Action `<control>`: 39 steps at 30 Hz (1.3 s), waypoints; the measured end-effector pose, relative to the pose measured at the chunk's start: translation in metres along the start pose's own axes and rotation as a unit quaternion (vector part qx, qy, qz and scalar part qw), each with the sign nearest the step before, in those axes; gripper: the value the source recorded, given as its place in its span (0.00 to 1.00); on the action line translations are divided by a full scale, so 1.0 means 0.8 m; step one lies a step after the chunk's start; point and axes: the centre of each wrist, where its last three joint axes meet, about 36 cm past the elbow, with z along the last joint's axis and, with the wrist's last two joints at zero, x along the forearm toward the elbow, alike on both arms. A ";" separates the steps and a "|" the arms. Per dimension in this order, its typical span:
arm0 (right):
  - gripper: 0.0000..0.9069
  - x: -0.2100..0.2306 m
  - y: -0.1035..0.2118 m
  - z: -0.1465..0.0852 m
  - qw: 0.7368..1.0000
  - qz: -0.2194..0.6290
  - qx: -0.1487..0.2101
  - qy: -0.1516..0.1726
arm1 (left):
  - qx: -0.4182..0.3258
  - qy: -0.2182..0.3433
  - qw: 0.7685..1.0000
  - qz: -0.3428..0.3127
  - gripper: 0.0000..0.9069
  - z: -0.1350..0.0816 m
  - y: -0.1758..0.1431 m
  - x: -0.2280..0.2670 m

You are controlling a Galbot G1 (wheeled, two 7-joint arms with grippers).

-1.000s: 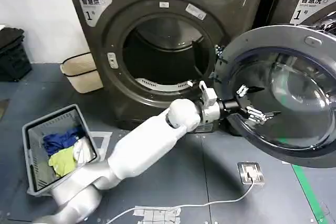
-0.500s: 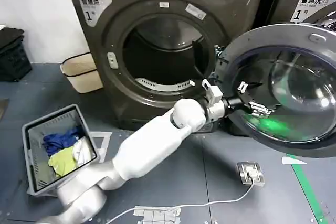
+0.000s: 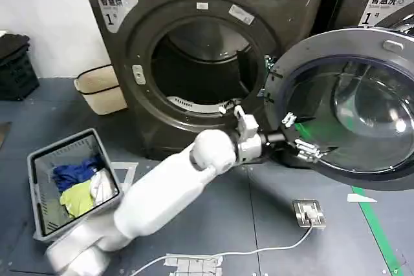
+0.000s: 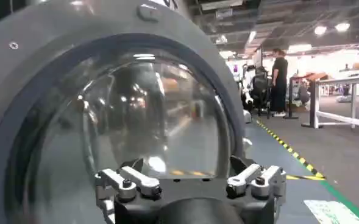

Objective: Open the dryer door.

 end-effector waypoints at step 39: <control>1.00 -0.016 0.094 -0.026 0.996 -0.077 -0.036 0.003 | 0.128 0.194 0.884 -0.406 1.00 -0.046 -0.070 0.448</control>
